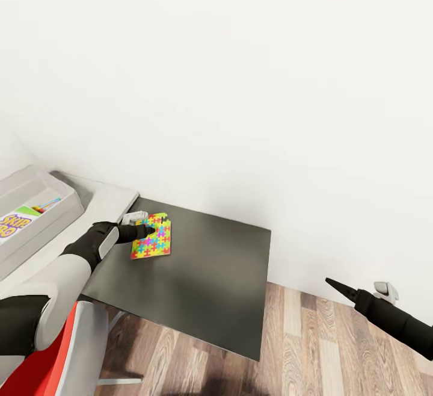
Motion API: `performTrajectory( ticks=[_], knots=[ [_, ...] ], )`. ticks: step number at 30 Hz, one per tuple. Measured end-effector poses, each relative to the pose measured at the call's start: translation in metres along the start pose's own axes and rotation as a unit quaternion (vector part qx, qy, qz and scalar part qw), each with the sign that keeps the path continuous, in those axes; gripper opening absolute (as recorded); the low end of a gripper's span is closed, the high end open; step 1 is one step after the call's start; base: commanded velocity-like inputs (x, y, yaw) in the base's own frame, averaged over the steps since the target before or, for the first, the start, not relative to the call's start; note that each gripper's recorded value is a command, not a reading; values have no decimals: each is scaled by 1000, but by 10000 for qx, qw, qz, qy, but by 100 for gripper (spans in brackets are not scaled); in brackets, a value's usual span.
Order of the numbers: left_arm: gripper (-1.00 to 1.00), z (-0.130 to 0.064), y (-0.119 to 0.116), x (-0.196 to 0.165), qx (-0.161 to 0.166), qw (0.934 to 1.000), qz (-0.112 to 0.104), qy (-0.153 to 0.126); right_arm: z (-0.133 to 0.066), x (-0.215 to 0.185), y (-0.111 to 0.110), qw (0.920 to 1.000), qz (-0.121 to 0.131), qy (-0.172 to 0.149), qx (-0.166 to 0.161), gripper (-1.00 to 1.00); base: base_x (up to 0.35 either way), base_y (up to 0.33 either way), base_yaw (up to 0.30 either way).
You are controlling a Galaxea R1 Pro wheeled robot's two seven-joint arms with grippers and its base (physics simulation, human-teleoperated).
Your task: Put all the toys in the child's room - the three board games (two on the bed and one on the table), the two jigsaw puzzles on the table, and the tennis ball on the table - inside the toy box on the table in the child's room.
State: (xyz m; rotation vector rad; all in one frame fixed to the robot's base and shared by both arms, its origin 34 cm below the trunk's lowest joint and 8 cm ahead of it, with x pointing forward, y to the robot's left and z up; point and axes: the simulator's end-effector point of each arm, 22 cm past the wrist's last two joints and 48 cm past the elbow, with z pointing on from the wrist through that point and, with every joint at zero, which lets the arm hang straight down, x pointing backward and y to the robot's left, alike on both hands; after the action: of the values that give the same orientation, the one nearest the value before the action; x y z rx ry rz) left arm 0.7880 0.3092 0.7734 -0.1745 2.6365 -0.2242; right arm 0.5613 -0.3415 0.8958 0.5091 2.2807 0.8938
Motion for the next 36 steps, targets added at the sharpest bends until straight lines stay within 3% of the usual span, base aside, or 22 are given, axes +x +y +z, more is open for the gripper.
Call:
performTrajectory(
  ticks=[25,36],
  knots=[
    [100,1,-3,1,13,10000,23,5,0,0,1,10000,-2,-2,-16,100,0,-79,-2],
    [100,1,-4,0,23,10000,32,9,0,0,1,10000,0,8,-29,100,-77,-27,-236]
  ],
)
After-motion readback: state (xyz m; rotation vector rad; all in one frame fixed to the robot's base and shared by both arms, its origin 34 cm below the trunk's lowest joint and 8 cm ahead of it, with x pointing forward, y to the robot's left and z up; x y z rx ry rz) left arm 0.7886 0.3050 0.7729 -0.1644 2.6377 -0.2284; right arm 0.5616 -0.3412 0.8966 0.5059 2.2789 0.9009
